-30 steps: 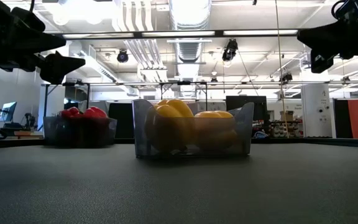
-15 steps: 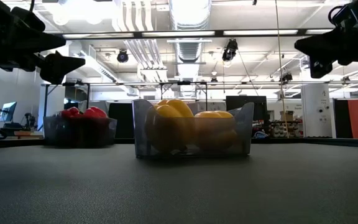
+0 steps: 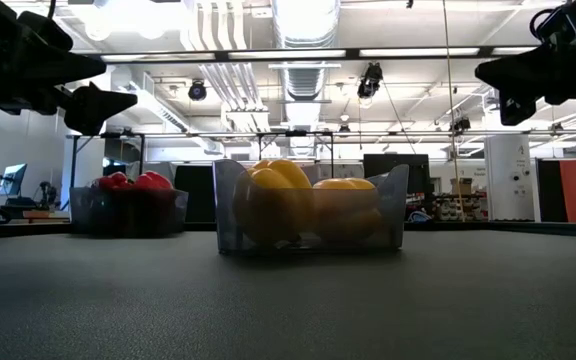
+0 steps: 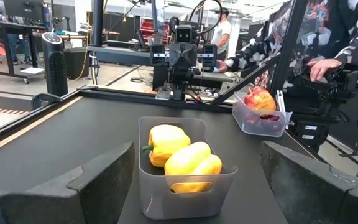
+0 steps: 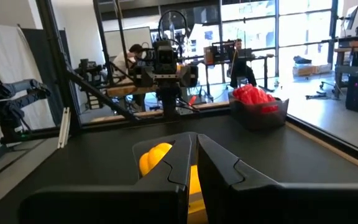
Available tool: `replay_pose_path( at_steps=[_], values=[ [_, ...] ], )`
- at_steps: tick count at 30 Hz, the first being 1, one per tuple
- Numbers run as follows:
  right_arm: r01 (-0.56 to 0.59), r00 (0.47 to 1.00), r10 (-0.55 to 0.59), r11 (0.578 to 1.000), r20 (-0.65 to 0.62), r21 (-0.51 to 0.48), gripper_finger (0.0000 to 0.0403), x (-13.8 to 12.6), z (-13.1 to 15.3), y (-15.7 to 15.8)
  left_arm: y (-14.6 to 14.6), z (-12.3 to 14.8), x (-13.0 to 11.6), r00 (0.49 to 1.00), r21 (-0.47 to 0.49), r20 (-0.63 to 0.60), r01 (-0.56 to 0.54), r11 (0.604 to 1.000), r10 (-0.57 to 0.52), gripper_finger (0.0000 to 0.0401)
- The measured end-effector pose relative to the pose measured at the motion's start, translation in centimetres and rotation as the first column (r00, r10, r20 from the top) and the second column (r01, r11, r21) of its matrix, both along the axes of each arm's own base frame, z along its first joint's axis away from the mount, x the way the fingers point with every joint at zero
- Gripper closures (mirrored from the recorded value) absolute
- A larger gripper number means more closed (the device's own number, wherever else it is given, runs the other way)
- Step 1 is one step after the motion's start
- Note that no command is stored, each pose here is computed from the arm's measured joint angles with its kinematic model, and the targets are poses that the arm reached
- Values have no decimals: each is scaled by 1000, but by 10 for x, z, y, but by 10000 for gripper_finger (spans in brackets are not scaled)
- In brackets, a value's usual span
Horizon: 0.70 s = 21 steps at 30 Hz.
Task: Sort produce into baskets
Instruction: Return to Home Position
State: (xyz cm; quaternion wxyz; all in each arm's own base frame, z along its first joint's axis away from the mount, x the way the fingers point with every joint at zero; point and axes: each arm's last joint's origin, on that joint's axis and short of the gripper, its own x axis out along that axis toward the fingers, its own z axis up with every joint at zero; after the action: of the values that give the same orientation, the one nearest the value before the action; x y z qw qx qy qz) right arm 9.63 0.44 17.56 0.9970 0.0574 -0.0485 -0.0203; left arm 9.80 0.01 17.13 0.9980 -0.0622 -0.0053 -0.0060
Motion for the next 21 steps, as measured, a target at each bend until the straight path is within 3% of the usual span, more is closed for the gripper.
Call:
replay_pose_path(
  at_steps=[21],
  values=[
    [7,1000,-7,1000,-27,-3,385,0,-3,-1,0,0,0,1000,0,-3,1,1000,-1,75]
  ],
)
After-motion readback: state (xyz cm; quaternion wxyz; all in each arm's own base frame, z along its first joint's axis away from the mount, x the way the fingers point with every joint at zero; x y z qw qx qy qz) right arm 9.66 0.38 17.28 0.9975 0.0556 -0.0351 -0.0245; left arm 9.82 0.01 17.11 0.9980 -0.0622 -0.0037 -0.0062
